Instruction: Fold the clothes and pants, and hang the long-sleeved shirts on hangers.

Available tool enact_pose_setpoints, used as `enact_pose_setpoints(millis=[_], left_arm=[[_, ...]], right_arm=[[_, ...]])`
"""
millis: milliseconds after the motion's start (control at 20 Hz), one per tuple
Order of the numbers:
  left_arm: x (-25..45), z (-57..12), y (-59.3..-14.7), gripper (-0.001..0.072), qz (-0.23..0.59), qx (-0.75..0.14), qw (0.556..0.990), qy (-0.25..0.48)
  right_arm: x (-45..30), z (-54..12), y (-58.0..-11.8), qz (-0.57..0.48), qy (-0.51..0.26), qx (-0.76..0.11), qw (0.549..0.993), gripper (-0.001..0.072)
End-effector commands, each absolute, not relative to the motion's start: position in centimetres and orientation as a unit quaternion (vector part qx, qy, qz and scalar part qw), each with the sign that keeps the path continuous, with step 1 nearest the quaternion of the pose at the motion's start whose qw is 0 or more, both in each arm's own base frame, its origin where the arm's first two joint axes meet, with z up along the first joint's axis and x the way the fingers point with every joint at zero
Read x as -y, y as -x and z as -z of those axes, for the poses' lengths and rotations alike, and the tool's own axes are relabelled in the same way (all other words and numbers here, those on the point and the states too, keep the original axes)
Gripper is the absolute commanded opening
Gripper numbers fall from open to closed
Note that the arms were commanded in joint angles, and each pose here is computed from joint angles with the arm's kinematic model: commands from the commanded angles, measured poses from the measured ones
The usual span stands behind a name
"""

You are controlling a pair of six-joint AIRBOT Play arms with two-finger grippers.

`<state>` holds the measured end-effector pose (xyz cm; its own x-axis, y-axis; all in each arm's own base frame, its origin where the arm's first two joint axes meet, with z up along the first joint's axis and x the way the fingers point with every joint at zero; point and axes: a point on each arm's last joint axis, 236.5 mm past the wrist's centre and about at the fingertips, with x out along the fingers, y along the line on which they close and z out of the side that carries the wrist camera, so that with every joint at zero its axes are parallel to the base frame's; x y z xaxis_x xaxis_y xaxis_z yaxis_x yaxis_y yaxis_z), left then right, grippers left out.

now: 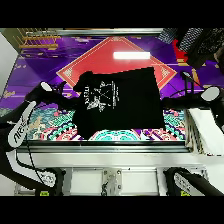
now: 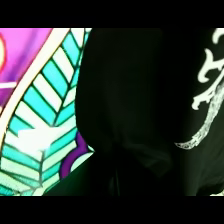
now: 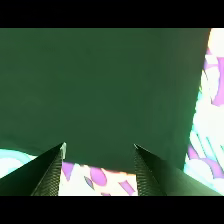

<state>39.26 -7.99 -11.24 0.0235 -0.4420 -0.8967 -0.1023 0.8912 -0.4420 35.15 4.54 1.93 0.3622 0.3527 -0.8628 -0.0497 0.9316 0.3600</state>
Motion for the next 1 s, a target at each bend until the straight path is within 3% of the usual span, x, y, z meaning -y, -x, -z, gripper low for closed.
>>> enact_pose_setpoints(millis=[0, 150, 250, 400, 550, 900, 950], left_arm=[[6.9, 10.0, -38.2, 0.0008, 0.106, -0.671, 0.712, 0.177], [5.8, 9.4, -35.2, 0.0008, 0.092, -0.670, 0.713, 0.185], [5.5, 9.2, -34.0, 0.0008, 0.084, -0.662, 0.720, 0.190], [5.6, 9.1, -33.3, 0.0008, 0.079, -0.649, 0.733, 0.187], [5.9, 8.8, -33.2, 0.0008, 0.080, -0.645, 0.735, 0.195], [5.8, 8.8, -33.2, 0.0008, 0.080, -0.644, 0.736, 0.195], [5.8, 8.8, -33.2, 0.0008, 0.079, -0.644, 0.736, 0.195]], right_arm=[[-1.4, 1.8, -31.0, -0.040, -0.197, -0.598, 0.776, 0.0470], [0.5, 6.7, -25.7, 0.104, -0.347, -0.629, 0.687, 0.0469], [0.2, 9.4, -24.5, 0.132, -0.384, -0.621, 0.671, 0.0469], [-1.1, 10.7, -26.8, 0.131, -0.443, -0.558, 0.690, 0.0469], [-1.4, 10.6, -29.4, 0.122, -0.432, -0.515, 0.730, 0.0468], [-5.2, 11.7, -31.4, 0.083, -0.409, -0.517, 0.748, 0.0453], [-5.7, 11.7, -31.6, 0.074, -0.401, -0.520, 0.750, 0.0263]])
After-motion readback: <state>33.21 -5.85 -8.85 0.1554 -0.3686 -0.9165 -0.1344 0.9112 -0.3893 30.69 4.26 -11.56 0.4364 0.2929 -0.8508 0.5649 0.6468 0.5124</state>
